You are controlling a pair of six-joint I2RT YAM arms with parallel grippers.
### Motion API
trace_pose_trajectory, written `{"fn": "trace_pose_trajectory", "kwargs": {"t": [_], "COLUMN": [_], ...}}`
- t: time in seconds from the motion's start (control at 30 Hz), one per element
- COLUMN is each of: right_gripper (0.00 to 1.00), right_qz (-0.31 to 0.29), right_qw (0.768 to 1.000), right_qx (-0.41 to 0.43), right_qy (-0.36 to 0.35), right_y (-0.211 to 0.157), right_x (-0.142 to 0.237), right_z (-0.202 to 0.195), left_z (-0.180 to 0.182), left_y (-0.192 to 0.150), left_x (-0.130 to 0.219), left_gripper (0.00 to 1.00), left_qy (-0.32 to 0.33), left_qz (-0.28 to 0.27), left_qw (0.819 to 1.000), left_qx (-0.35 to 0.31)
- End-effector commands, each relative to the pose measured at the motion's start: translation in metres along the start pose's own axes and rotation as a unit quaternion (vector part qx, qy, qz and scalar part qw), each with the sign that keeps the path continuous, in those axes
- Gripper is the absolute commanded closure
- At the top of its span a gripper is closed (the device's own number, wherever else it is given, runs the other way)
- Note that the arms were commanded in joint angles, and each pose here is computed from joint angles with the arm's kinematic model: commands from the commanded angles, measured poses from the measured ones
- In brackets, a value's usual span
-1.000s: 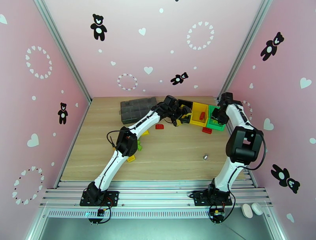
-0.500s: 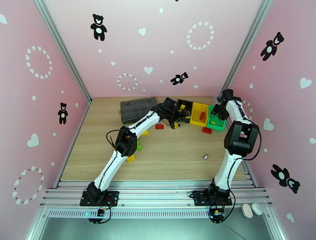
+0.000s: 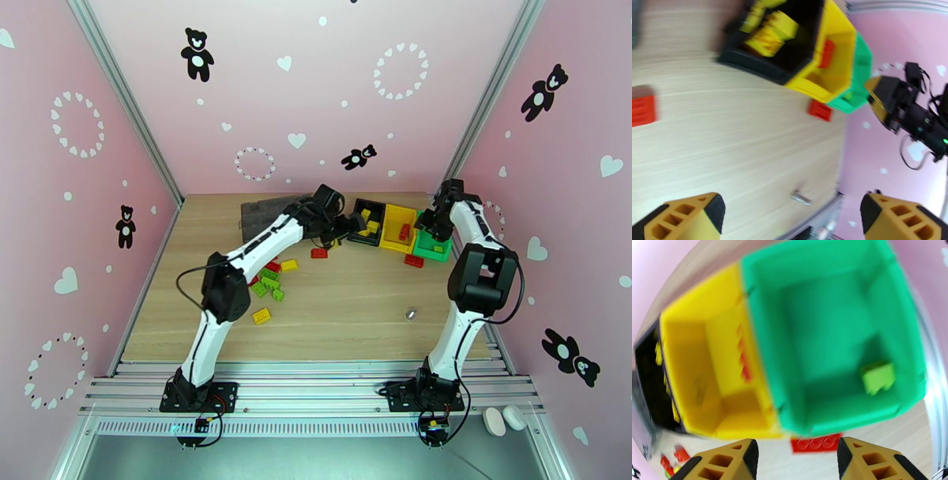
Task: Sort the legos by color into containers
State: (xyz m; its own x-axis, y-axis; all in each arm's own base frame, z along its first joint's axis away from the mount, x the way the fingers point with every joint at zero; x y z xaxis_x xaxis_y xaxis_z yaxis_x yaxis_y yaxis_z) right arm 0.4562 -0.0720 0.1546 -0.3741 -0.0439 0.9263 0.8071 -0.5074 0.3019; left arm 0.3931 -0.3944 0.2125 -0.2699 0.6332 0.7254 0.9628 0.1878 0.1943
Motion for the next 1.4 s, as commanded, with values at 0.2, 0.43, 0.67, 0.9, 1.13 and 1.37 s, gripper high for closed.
{"fn": "trace_pose_trajectory", "kwargs": {"t": [0.2, 0.43, 0.67, 0.9, 1.13, 1.37], "right_gripper": [0.41, 0.40, 0.39, 0.36, 0.36, 0.36], "right_qz": [0.035, 0.096, 0.124, 0.143, 0.151, 0.151], "right_qw": [0.991, 0.965, 0.937, 0.912, 0.907, 0.904], "right_qx": [0.115, 0.228, 0.316, 0.373, 0.383, 0.391], "right_qy": [0.067, 0.084, 0.087, 0.091, 0.088, 0.082], "right_y": [-0.085, -0.173, -0.244, -0.297, -0.313, -0.312], "right_x": [0.027, 0.021, 0.022, 0.024, 0.024, 0.027], "right_z": [0.085, 0.143, 0.180, 0.195, 0.194, 0.192], "left_z": [0.105, 0.163, 0.209, 0.246, 0.254, 0.264], "left_y": [-0.034, -0.077, -0.128, -0.164, -0.172, -0.168], "left_x": [0.067, 0.097, 0.117, 0.130, 0.109, 0.094], "left_gripper": [0.06, 0.06, 0.07, 0.08, 0.07, 0.08], "left_qy": [0.208, 0.276, 0.331, 0.356, 0.322, 0.314], "left_qz": [-0.066, -0.069, -0.052, -0.051, -0.041, -0.030], "left_qw": [0.976, 0.955, 0.934, 0.919, 0.929, 0.929], "left_qx": [0.025, 0.078, 0.123, 0.161, 0.177, 0.195]}}
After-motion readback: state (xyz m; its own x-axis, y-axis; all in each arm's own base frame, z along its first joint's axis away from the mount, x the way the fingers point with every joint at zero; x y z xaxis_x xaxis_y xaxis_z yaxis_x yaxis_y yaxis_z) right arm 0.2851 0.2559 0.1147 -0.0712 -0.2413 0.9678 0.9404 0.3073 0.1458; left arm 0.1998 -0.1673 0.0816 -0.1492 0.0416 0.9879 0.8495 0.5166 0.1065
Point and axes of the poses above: each hand's point on the last joint's axis, 136 mm out from that joint toward the fingers, its own x axis back along the fingers, its own z axis along the line the jaws close on, y = z × x, the point moved 3 cm from there along x, back along the fingers, and after that the axes turned 1 degree about -x, right-handed, at the moved point
